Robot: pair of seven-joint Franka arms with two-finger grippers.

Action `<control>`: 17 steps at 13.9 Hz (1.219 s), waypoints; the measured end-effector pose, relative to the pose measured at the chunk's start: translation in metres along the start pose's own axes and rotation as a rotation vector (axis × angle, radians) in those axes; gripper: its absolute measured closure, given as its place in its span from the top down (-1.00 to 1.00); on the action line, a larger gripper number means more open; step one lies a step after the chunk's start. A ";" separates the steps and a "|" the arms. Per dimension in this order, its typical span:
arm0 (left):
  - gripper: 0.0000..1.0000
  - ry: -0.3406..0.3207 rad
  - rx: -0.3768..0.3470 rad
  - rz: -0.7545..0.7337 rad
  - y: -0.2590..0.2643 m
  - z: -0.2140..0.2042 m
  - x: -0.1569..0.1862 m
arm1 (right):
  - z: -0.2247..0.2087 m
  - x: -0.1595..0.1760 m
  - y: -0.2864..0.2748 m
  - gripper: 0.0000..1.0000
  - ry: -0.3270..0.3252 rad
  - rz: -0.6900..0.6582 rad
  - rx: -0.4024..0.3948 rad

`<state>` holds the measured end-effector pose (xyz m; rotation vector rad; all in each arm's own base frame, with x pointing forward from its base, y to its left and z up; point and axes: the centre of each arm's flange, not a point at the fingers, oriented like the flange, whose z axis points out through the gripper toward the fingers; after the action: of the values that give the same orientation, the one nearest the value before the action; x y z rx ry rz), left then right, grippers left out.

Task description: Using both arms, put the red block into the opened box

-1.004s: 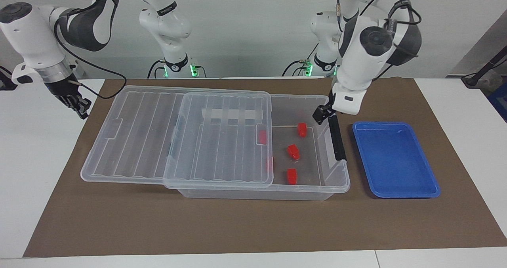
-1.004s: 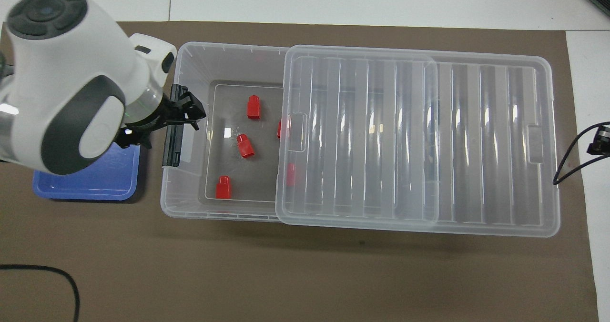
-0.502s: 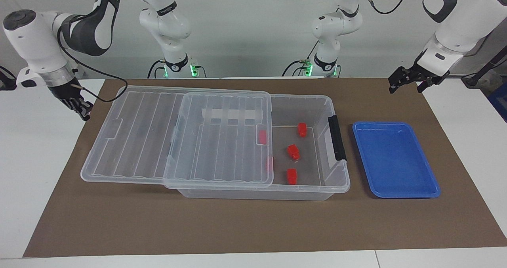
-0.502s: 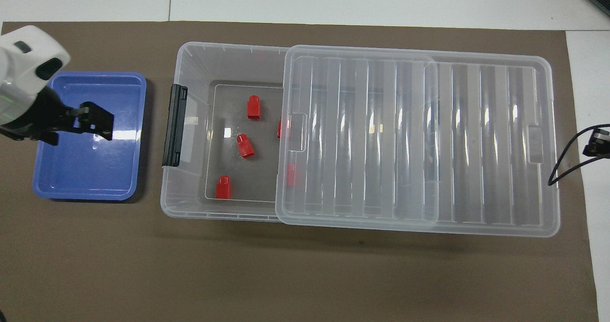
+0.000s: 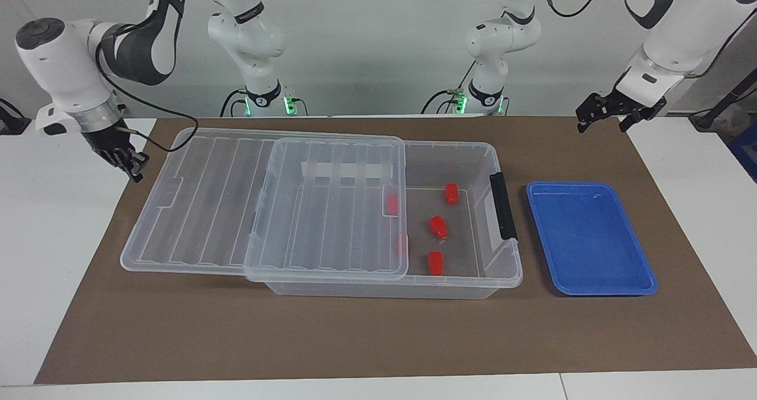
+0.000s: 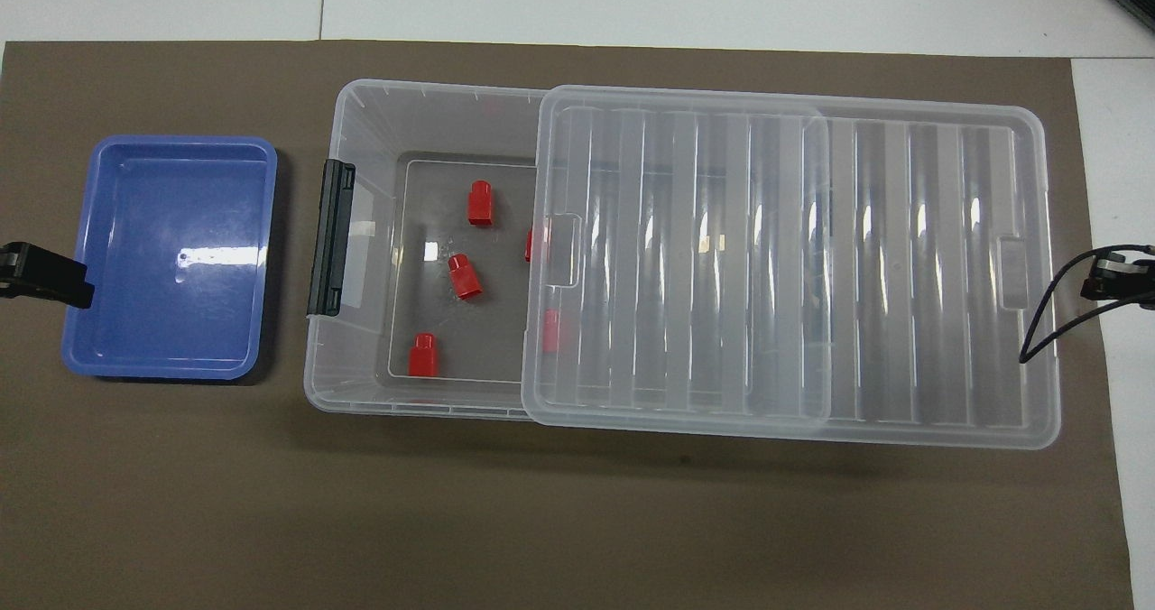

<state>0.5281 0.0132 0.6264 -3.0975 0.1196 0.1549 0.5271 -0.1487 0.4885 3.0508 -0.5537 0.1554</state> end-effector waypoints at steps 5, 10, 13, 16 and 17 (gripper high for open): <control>1.00 0.079 0.023 0.002 0.006 -0.009 -0.014 | 0.004 -0.009 -0.051 -0.98 -0.010 -0.095 0.008; 1.00 0.108 0.022 0.076 0.033 0.012 0.011 | -0.004 -0.008 -0.066 -0.98 0.011 -0.121 0.014; 1.00 0.100 0.015 0.111 0.049 0.013 0.023 | -0.012 -0.002 -0.059 -0.98 0.035 -0.107 0.016; 1.00 0.083 0.014 0.149 0.050 0.015 0.023 | 0.011 0.002 -0.019 -0.98 0.021 -0.049 0.008; 1.00 0.077 0.014 0.160 0.050 0.016 0.023 | 0.020 0.003 -0.011 -0.98 0.012 -0.051 0.006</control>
<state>0.5453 -0.0373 0.6060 -3.0780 0.3701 0.0392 0.5360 -0.1403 0.4686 3.0645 -0.4747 0.1744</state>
